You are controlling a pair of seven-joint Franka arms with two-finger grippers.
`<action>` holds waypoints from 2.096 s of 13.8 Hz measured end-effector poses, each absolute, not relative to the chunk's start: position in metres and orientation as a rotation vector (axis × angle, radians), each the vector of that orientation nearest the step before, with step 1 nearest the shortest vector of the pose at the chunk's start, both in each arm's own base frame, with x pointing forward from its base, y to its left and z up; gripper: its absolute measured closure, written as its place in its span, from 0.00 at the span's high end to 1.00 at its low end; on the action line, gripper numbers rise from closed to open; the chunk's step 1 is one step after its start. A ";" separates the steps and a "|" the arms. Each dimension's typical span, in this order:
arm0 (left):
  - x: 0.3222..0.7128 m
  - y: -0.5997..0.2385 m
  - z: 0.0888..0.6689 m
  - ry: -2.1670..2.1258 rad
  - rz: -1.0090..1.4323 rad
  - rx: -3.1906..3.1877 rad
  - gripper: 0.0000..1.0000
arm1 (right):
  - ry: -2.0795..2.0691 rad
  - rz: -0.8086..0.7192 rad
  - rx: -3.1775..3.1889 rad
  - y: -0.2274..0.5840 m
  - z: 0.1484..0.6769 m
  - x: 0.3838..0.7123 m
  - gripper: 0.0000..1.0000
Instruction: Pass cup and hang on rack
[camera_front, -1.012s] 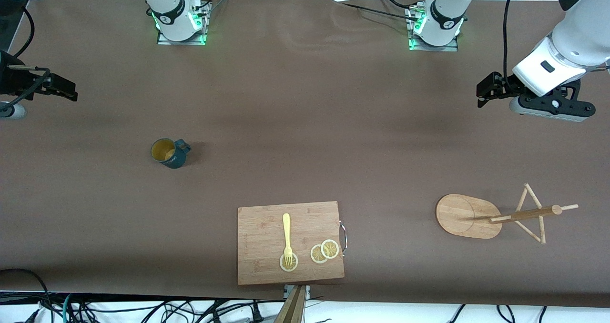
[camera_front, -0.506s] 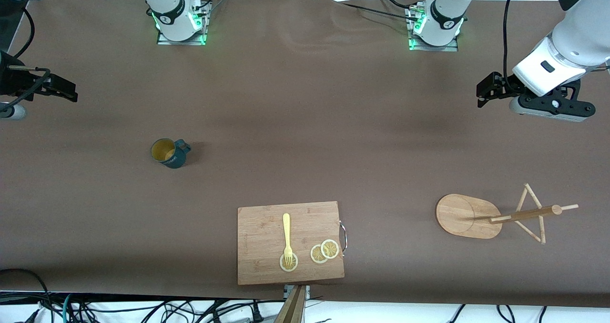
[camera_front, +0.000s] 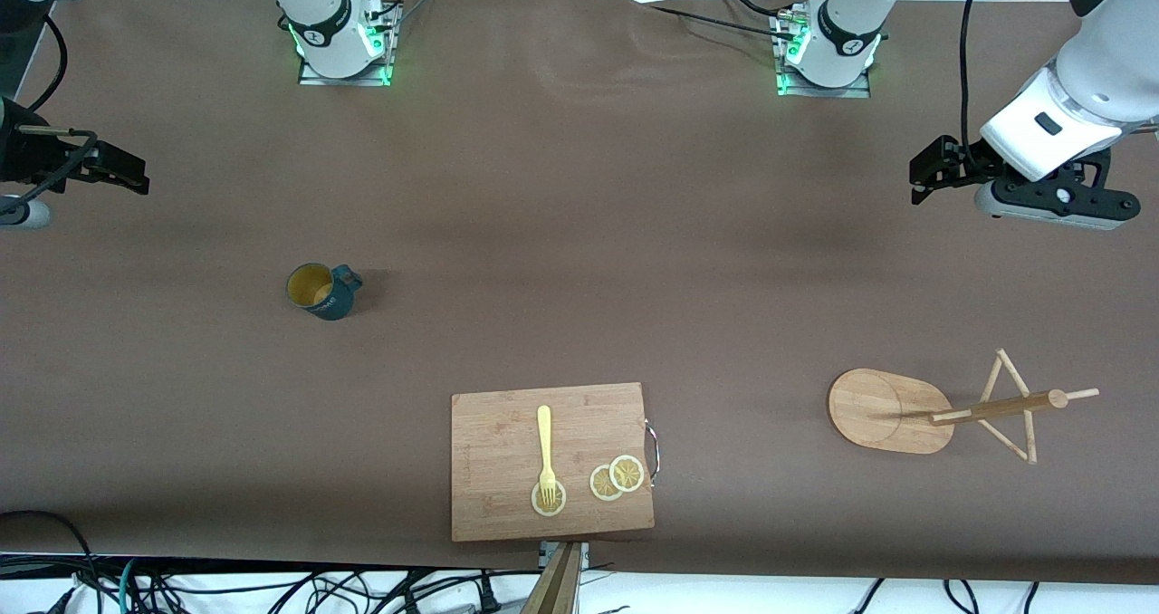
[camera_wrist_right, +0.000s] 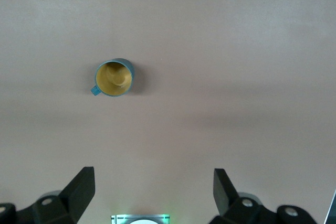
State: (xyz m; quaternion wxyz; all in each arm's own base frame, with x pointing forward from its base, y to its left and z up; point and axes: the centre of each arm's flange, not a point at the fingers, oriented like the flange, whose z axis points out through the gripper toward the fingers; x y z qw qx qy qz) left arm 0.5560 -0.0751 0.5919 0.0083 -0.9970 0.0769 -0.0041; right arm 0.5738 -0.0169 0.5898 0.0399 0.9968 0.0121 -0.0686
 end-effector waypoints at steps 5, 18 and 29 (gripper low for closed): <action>0.558 -0.079 0.595 0.133 -0.053 -3.142 1.00 | 0.042 -0.274 3.047 -0.016 0.561 0.587 1.00; 0.558 -0.086 0.594 0.128 -0.052 -3.143 1.00 | 0.140 -0.404 3.042 0.020 0.356 0.648 1.00; 0.558 -0.090 0.594 0.138 -0.052 -3.143 1.00 | 0.554 -0.309 3.036 0.019 0.259 0.615 1.00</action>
